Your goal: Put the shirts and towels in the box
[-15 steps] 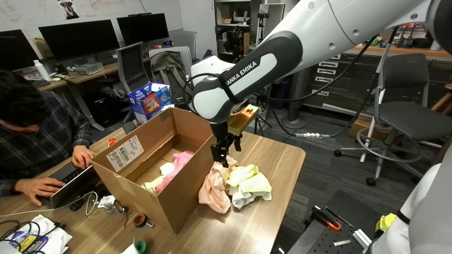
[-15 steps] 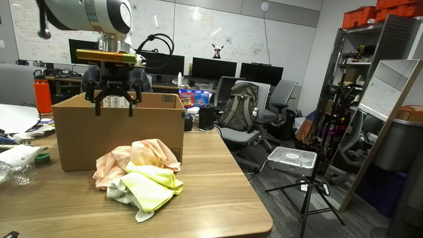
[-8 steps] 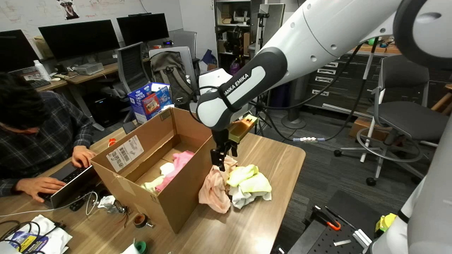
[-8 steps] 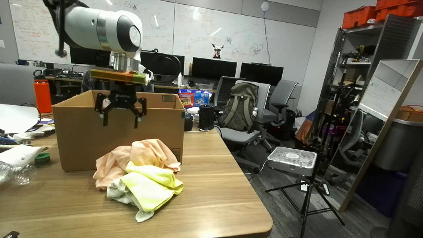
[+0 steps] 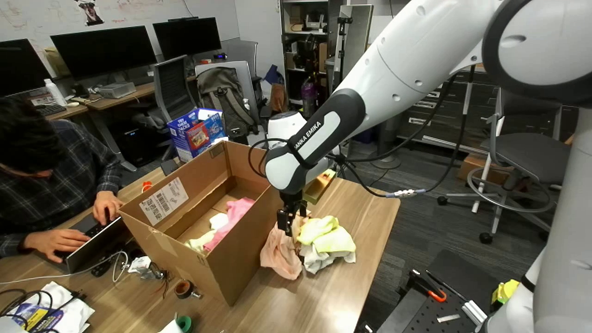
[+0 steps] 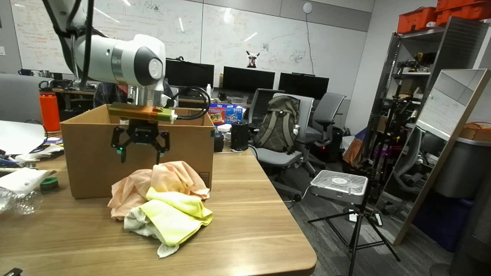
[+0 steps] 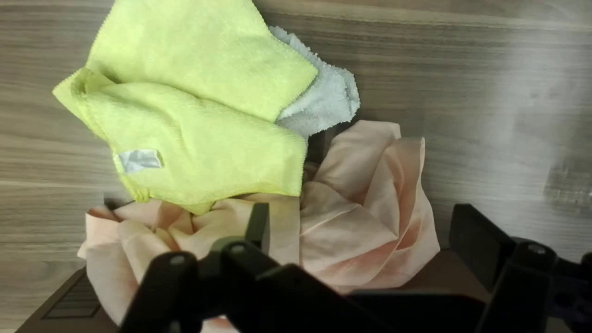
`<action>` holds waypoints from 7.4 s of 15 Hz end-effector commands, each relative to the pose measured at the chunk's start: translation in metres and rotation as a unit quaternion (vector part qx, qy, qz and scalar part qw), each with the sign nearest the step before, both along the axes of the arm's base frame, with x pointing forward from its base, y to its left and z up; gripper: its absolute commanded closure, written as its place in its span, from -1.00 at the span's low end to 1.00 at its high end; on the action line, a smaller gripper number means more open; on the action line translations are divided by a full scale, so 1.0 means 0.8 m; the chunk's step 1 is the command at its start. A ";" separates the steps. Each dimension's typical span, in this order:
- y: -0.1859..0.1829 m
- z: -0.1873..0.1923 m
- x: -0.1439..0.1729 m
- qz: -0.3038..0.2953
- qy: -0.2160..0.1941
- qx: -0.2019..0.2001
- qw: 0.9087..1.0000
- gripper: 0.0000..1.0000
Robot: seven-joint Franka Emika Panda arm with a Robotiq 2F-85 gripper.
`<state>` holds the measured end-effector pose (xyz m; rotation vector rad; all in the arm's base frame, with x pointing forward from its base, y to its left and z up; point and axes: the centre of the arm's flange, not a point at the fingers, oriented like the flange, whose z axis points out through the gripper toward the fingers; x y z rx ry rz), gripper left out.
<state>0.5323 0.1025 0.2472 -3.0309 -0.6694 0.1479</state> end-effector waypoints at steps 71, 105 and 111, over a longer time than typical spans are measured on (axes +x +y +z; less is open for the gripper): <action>-0.024 -0.043 0.062 -0.173 -0.128 0.008 0.977 0.91; 0.261 0.356 -0.047 -0.305 -0.139 0.246 0.909 0.97; 0.252 0.379 0.017 -0.415 -0.145 0.253 0.862 0.97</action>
